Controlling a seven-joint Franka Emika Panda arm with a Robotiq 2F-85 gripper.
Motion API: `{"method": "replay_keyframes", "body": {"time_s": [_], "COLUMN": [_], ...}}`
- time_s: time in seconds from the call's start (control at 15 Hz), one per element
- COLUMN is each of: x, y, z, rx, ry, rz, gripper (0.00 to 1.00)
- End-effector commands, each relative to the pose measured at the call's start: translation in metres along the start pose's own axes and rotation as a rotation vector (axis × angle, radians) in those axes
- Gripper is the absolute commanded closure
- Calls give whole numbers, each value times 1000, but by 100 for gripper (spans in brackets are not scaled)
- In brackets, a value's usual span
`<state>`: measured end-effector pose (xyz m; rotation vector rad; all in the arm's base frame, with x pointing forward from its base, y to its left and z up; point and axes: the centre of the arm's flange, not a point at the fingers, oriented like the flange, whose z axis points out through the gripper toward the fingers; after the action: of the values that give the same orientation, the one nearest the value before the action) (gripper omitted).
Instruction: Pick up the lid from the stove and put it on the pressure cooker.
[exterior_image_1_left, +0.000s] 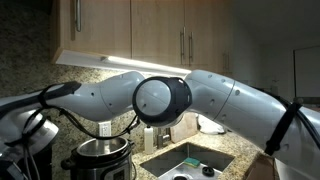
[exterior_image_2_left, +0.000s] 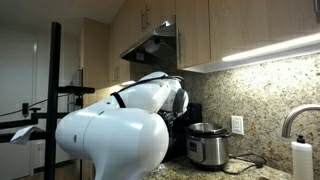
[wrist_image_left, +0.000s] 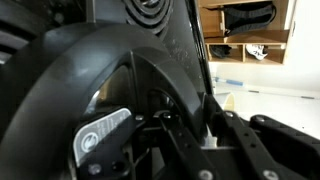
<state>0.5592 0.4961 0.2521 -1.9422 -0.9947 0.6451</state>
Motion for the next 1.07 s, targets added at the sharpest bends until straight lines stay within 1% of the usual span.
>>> {"method": "replay_keyframes", "body": {"time_s": [0.0,0.13,0.27,0.33,0.8,1.0], "x": [3,2,-1,-2,-4,-5], "y": [4,0,-7,-10,-20,-26], "z": [-8,-10,-12,-12,-15,-16], "rx": [23,25,28,24,-8,-8], "ry": [22,45,70,82,156,169], "rz": [13,-7,-38,-50,-140,-202], "gripper": [100,96,100,97,97,97]}}
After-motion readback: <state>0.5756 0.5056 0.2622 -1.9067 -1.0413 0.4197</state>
